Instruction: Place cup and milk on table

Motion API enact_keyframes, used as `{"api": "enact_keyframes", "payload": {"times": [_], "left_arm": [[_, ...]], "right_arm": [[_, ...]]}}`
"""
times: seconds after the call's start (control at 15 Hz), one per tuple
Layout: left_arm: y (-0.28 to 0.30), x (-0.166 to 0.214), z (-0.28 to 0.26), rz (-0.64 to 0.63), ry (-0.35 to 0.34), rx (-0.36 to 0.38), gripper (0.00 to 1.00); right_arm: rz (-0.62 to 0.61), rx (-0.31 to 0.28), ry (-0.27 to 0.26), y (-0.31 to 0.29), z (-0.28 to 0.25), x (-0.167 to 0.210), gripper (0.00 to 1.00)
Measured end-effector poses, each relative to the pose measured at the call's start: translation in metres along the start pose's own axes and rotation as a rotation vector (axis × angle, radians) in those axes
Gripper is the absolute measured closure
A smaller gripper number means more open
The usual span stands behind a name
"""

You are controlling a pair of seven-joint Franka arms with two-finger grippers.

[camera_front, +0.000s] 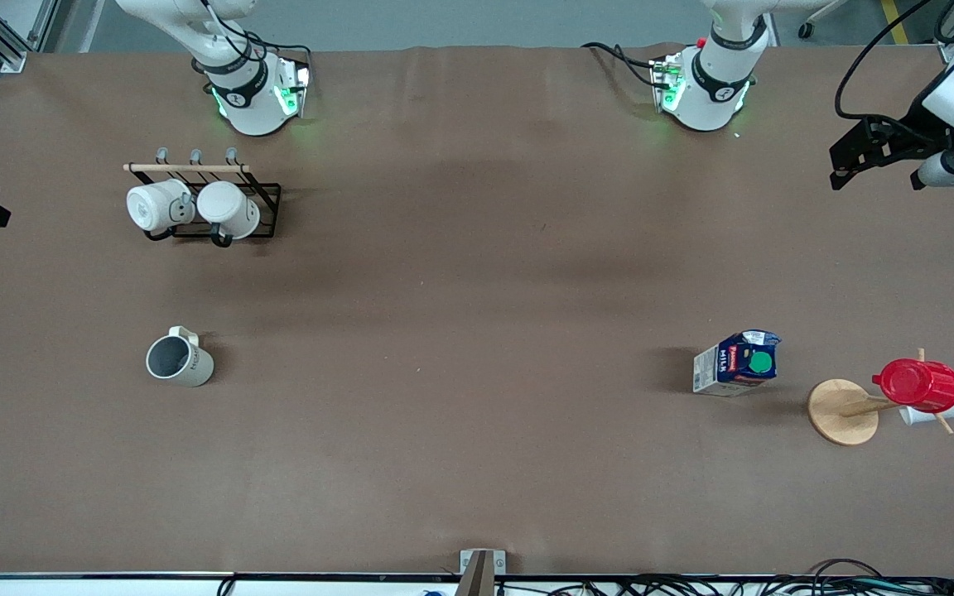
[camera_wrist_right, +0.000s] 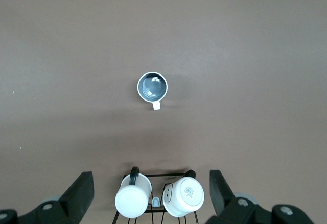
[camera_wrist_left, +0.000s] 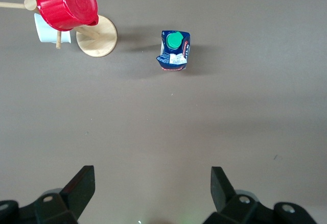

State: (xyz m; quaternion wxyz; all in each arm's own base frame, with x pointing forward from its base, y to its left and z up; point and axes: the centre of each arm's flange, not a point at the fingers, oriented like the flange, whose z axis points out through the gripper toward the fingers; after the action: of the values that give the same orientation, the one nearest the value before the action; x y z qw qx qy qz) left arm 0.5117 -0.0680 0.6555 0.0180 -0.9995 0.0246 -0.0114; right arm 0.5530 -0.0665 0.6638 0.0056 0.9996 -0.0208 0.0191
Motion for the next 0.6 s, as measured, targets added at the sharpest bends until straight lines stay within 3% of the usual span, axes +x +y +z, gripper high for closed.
{"api": "enact_keyframes", "payload": {"times": [0.4, 0.6], "left_arm": [[-0.007, 0.015, 0.007, -0.010, -0.005, -0.001, 0.00], [-0.009, 0.045, 0.049, -0.011, -0.030, -0.003, 0.00]], "right_arm": [[0.000, 0.000, -0.005, 0.000, 0.004, 0.002, 0.00], [-0.001, 0.000, -0.024, -0.001, 0.014, 0.007, 0.00]]}}
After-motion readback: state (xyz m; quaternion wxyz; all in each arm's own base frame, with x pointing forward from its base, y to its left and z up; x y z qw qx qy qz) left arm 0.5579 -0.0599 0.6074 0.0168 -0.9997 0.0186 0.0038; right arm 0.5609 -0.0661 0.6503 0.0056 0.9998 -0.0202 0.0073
